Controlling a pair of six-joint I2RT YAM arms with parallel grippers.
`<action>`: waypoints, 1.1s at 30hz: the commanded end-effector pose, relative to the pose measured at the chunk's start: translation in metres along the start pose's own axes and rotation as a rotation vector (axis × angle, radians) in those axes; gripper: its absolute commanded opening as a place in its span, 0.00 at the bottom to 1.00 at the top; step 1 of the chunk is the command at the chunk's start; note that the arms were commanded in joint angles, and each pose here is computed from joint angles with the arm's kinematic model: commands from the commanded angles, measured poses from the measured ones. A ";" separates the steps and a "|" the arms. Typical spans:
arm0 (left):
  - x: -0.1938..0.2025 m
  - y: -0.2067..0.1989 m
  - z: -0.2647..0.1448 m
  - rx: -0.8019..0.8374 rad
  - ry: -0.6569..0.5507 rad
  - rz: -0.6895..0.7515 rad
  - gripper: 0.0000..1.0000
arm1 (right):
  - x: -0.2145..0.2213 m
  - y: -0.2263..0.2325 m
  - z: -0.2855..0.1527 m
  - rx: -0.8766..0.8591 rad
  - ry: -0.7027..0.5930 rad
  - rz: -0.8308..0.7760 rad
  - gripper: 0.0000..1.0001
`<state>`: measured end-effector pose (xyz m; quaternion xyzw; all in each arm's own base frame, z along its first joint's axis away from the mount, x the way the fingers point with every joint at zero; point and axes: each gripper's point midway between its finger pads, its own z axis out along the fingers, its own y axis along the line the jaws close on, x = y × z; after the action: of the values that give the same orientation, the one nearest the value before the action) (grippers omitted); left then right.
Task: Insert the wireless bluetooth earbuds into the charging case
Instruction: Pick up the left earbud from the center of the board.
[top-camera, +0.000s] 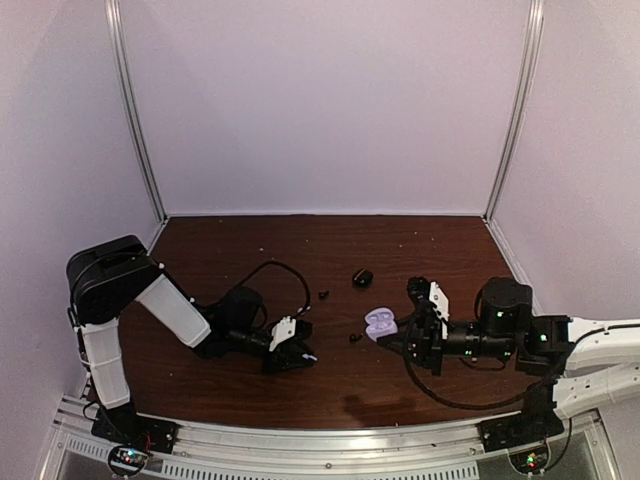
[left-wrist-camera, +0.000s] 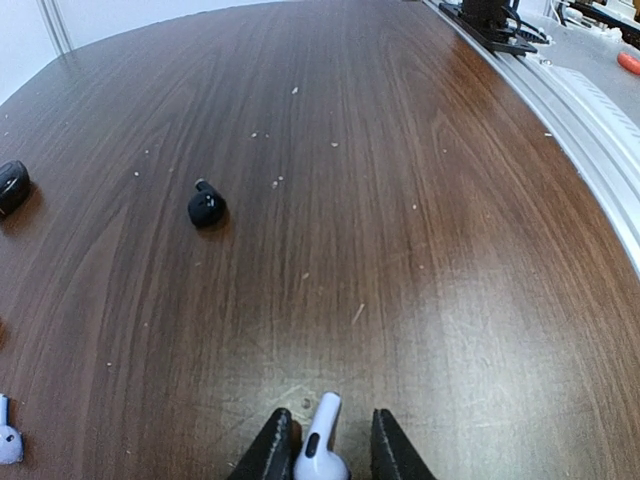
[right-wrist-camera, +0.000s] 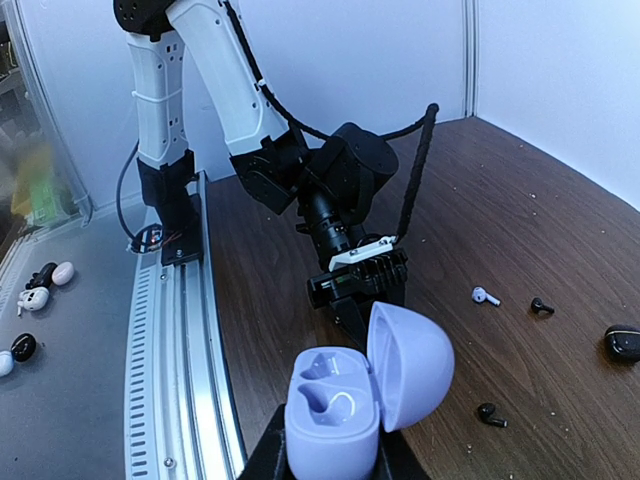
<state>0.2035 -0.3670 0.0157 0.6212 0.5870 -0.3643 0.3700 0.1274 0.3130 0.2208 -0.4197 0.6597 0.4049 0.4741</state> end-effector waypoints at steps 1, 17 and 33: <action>0.028 -0.003 -0.002 -0.015 0.093 -0.070 0.31 | -0.022 -0.001 -0.005 0.012 -0.057 -0.018 0.15; 0.036 -0.012 -0.014 -0.004 0.167 -0.135 0.31 | -0.023 0.001 -0.007 0.001 -0.068 -0.027 0.15; 0.035 -0.006 -0.013 -0.026 0.166 -0.144 0.22 | -0.023 0.000 -0.006 0.005 -0.066 -0.027 0.15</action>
<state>0.2060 -0.3584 0.0157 0.6121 0.6190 -0.3487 0.3473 0.1273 0.3101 0.2269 -0.4215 0.6518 0.4039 0.4841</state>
